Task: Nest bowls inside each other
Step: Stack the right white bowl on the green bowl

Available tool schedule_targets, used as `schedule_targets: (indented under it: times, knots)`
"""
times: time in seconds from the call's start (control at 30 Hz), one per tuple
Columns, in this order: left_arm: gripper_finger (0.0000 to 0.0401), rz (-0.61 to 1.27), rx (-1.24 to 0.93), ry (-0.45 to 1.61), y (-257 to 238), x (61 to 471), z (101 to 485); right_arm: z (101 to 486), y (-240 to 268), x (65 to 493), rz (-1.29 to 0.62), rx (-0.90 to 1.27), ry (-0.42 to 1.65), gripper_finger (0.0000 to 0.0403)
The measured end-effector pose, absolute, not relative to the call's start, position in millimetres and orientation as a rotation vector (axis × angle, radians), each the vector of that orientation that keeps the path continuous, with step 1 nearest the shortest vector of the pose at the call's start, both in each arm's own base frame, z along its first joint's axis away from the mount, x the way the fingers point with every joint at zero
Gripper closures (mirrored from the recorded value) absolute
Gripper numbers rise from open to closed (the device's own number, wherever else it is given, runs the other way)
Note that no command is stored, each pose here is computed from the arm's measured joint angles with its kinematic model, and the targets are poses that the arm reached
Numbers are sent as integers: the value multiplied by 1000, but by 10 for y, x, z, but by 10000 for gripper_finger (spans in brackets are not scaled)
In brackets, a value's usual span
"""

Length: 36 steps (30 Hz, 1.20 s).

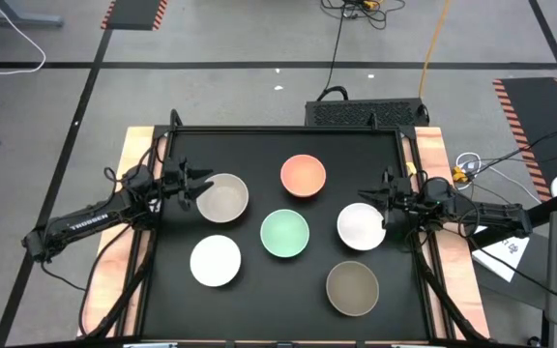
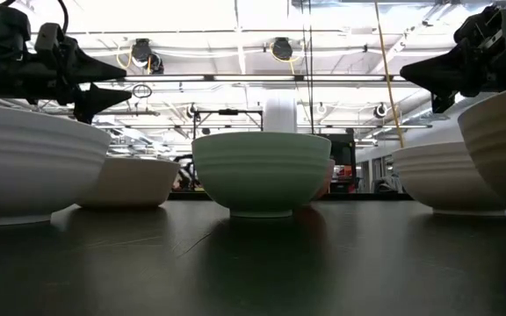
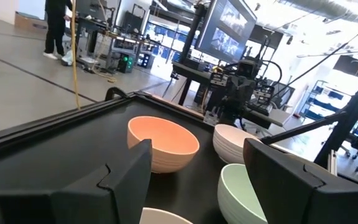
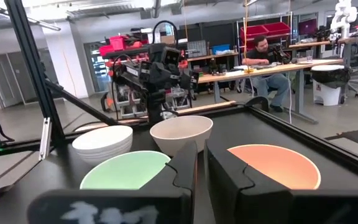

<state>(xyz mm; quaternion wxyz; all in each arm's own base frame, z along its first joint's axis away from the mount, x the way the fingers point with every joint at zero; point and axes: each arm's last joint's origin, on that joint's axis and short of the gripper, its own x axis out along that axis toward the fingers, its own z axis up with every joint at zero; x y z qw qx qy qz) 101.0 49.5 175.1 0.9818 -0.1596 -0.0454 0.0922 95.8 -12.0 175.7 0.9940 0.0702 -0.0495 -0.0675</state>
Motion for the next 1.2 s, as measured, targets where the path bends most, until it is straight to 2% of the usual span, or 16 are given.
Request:
schedule_targets:
  times: [0.2,0.5,0.7,0.8,0.93,1.07,1.2]
  knots:
    - [148,176,-301,-135,492,1006,1797,1764,-120,958,-135,140,-107,383]
    - [148,132,-207,-268,471,983,1952,1898,-118,935,-130,91,-239,383]
    - [148,43,-183,-326,433,958,2253,1906,-118,933,-134,72,-231,367]
    - [148,6,-145,-299,414,950,2383,1901,-120,933,-140,79,-215,327]
    - [136,54,-100,-234,416,940,2496,1905,-135,933,-192,115,-162,245]
    - [99,103,-94,-180,432,946,2548,1950,-144,941,-215,150,-164,158]
    - [52,121,-125,-110,469,1001,2515,1940,-151,964,-234,145,-130,98]
